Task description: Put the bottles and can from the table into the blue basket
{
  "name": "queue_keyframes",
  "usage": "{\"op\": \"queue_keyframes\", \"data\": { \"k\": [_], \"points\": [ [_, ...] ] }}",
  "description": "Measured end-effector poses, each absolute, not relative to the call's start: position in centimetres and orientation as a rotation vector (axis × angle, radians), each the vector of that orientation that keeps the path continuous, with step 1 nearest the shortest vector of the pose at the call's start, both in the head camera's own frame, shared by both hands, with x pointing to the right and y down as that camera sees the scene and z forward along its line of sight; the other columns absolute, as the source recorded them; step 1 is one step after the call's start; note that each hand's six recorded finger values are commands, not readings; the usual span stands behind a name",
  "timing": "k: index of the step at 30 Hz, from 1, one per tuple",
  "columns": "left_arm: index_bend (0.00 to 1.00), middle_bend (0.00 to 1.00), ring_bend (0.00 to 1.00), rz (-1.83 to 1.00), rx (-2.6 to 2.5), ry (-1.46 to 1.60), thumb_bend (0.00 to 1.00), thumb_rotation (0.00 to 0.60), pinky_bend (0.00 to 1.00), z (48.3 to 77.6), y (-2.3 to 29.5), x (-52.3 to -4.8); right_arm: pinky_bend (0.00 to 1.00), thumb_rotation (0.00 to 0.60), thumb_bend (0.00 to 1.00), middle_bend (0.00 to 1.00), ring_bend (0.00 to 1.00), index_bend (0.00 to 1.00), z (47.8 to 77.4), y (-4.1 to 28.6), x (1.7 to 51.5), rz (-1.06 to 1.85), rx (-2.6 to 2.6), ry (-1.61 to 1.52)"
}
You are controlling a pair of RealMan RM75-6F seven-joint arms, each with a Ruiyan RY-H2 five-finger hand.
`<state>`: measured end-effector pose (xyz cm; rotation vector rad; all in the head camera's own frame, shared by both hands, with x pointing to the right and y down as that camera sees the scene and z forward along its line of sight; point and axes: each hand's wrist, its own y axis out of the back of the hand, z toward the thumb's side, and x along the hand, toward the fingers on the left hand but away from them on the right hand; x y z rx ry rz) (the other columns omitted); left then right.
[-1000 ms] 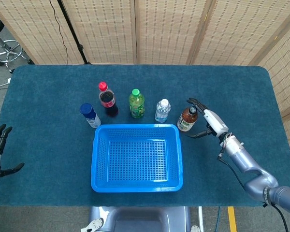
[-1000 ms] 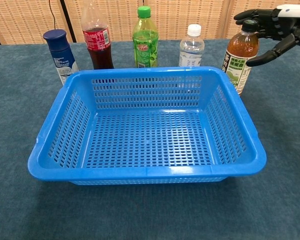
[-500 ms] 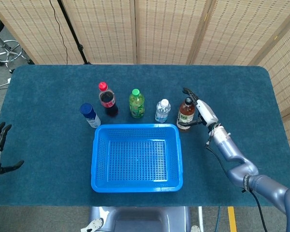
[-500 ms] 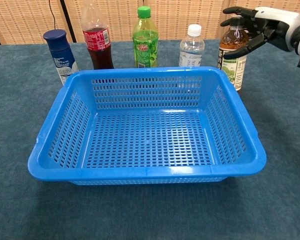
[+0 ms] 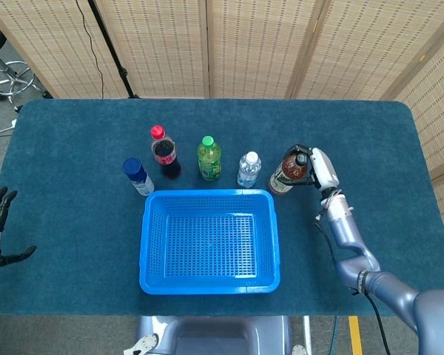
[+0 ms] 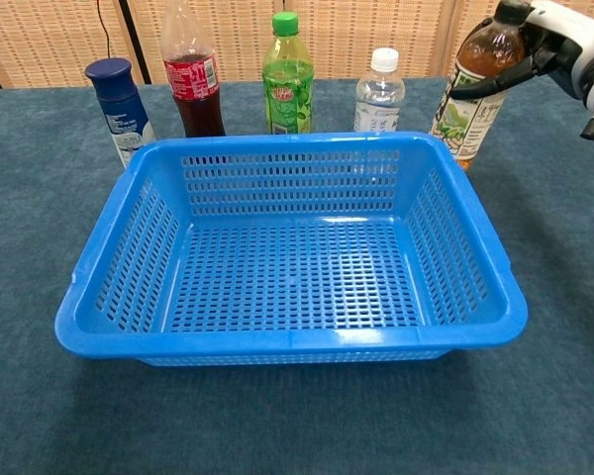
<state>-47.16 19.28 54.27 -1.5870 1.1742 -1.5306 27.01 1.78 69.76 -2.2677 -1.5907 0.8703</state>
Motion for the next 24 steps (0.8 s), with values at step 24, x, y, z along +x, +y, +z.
{"op": "queue_keyframes", "data": {
  "k": [24],
  "points": [
    [0.00, 0.00, 0.00, -1.484, -1.621, 1.175, 0.06, 0.600, 0.00, 53.7, 19.9, -46.7, 0.95, 0.600, 0.00, 0.80, 0.79, 0.69, 56.5, 6.7, 21.3, 0.486, -2.518, -1.415]
  ]
}}
